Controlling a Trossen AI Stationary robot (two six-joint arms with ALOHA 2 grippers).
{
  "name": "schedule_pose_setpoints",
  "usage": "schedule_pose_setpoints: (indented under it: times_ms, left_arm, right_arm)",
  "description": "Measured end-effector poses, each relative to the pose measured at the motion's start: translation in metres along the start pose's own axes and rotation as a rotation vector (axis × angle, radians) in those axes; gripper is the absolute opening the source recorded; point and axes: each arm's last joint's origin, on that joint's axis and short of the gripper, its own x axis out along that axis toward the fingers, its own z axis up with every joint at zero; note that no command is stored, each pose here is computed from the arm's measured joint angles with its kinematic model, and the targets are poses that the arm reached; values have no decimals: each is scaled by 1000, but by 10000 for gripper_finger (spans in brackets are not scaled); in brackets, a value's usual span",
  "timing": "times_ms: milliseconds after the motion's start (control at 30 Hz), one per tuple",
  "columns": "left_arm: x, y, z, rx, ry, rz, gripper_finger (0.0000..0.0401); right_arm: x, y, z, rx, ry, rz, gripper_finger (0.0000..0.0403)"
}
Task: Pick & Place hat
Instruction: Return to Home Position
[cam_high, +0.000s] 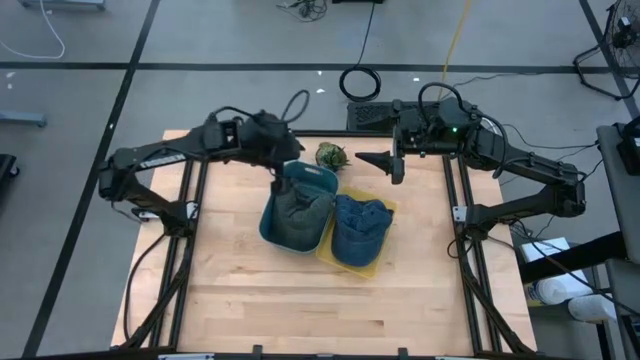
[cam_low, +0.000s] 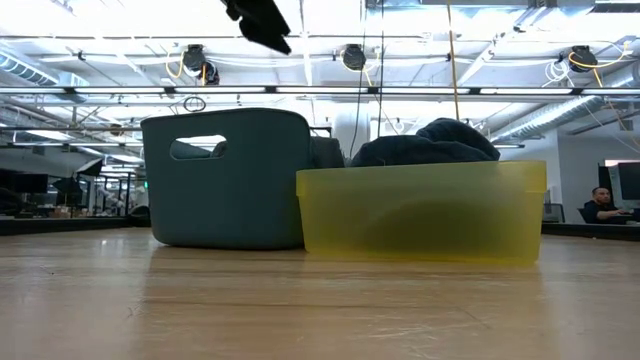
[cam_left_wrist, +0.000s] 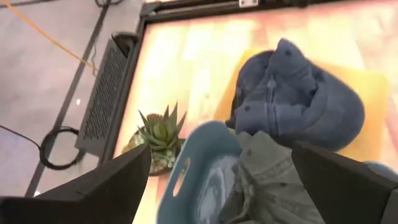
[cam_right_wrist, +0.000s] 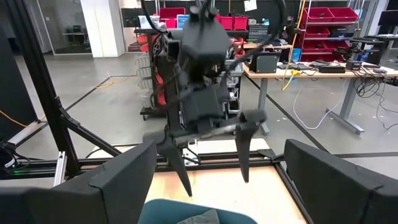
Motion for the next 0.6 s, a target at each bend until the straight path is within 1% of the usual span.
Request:
schedule_pose_setpoints:
  times_ms: [100,333,500,533,600]
  left_arm:
    - [-12,0,3,-9,-54,11,397]
    - [-40,0,9,-79,-177,12,397]
    - [-60,1,15,-119,-292,17,397]
    - [-67,0,16,-119,-322,4,397]
    - [-77,-1,14,-117,-340,-32,397]
  right_arm:
    - [0,0,0,0,0,0,341]
    - [0,0,0,0,0,0,341]
    - [0,0,0,1,-1,0,341]
    - [0,0,1,12,-8,0,341]
    - [0,0,3,71,-26,2,341]
